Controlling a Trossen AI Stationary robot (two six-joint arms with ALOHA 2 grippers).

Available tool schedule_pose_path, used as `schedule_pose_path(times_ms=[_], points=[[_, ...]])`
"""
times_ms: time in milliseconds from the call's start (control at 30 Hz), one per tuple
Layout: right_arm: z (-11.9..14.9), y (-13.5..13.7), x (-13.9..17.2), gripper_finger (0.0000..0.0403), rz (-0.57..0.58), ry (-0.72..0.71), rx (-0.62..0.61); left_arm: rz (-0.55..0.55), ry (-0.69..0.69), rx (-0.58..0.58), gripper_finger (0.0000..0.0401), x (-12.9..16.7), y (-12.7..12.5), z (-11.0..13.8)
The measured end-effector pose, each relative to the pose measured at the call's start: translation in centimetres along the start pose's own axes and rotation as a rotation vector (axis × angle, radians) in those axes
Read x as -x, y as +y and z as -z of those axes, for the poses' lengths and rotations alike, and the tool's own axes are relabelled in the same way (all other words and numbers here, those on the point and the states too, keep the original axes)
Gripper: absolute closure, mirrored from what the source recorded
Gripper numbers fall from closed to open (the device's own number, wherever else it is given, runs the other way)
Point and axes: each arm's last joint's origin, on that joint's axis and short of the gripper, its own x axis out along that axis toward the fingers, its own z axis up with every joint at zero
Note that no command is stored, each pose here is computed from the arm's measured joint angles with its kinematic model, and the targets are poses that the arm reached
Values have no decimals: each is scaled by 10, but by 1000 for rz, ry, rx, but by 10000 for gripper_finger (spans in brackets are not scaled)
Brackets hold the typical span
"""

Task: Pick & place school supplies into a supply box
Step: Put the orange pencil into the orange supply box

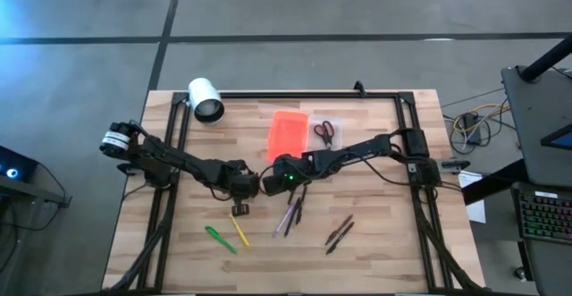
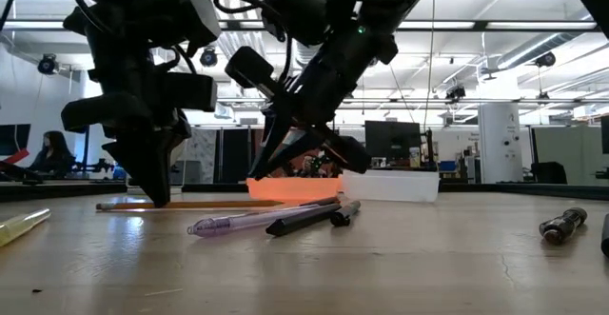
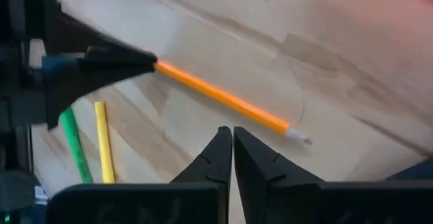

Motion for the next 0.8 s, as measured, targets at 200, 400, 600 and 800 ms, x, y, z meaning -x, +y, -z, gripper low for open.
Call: schedule_pose_path(times_ms=[200,400,600,800], points=[[-3,-1,-2,394,-39,4,-39,3,-8,1,401,2,-1,-1],[-6,-4,-3,394,-57,11,-69,15,-29,40,401,7,-3,-6],[-1,-17,-7,394,-14,24,-98,17,-35,38,401,8,-3,-7],[-1,-23,-8,394,4,16,-108,11,-18,35,401,6,-2,-3]])
